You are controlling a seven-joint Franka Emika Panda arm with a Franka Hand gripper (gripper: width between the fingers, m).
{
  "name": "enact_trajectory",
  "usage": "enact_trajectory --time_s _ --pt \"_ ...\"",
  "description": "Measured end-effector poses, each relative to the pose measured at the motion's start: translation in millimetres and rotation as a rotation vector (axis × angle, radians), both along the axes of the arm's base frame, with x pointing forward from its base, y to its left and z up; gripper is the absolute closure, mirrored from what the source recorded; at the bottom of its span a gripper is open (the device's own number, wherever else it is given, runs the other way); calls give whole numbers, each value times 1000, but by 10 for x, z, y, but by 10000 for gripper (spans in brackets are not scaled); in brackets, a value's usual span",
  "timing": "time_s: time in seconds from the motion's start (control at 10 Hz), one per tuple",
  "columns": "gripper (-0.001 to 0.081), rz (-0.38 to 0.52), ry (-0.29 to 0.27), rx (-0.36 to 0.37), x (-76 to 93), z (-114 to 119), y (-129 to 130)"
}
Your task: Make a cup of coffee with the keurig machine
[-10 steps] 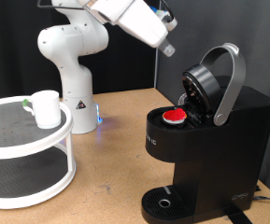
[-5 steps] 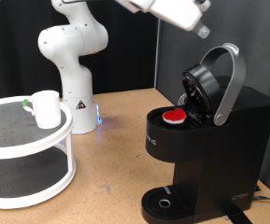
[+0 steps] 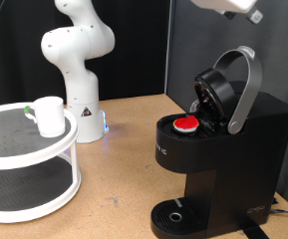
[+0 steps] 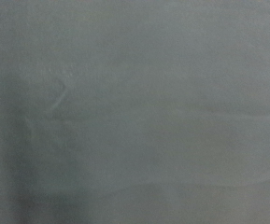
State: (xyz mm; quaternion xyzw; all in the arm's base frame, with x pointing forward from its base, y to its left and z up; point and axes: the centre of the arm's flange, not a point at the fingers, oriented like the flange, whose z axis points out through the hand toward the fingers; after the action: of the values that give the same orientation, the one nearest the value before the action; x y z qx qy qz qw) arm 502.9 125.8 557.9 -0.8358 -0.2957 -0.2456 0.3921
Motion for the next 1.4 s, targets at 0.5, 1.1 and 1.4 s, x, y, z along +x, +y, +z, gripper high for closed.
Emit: enact_trajectory --time_s 0.5,1.1,1.4 --pt "6 -11 27 -88 45 56 684" --pt "451 28 24 -199 87 -258 980" --pt "640 50 24 -289 67 -438 908"
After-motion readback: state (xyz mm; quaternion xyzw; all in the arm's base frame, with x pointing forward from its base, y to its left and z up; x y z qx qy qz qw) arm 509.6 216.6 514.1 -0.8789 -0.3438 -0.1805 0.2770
